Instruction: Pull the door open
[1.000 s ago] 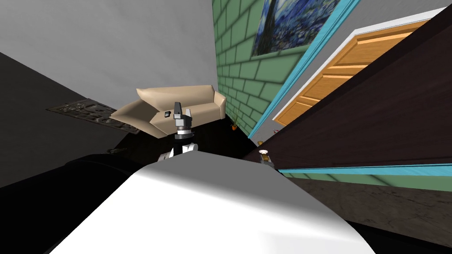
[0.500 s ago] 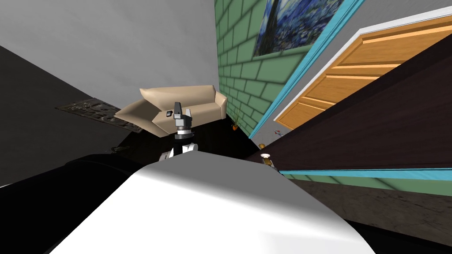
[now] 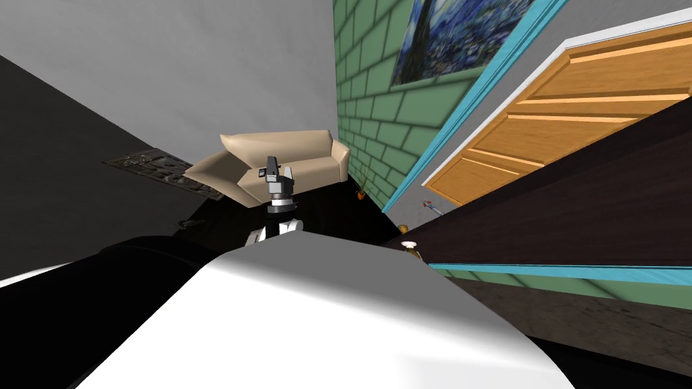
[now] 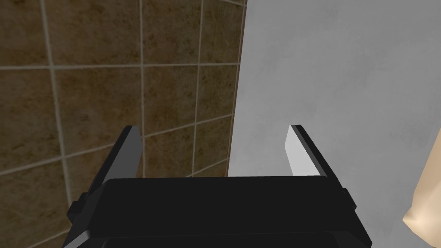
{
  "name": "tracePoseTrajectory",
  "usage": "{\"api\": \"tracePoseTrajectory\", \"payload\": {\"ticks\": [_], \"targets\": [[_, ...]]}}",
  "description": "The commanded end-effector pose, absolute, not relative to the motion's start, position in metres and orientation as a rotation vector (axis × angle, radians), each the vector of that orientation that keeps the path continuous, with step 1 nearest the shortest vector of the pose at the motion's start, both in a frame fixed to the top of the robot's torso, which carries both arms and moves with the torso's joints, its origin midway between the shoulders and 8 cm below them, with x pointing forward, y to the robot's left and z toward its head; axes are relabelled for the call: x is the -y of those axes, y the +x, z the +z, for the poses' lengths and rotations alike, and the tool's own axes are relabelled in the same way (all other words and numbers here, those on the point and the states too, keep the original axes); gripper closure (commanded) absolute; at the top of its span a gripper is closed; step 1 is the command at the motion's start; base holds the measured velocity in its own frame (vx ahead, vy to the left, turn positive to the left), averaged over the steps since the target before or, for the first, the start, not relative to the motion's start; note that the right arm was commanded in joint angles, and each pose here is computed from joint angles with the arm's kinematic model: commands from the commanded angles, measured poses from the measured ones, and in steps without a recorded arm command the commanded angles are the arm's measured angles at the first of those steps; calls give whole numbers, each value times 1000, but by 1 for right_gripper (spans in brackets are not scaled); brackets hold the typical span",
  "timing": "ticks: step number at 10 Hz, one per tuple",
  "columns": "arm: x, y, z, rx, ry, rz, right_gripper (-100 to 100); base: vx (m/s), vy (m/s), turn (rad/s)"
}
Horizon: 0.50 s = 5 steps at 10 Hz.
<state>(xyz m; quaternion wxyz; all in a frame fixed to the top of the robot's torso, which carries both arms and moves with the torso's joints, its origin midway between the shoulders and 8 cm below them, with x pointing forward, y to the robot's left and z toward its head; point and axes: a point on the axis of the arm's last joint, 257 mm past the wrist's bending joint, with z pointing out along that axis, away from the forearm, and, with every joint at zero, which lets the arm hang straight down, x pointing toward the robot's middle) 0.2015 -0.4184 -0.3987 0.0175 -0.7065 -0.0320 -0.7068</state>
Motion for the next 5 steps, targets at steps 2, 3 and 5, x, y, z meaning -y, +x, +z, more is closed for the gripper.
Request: {"api": "tracePoseTrajectory", "payload": {"ticks": [2,3,5], "targets": [[409,184,-399,114,-2172,-2176,100,-35,-14,15],[409,176,-397,124,-2166,-2170,100,-49,-24,54],[409,163,-395,141,-2155,-2157,100,-62,-46,34]]}}
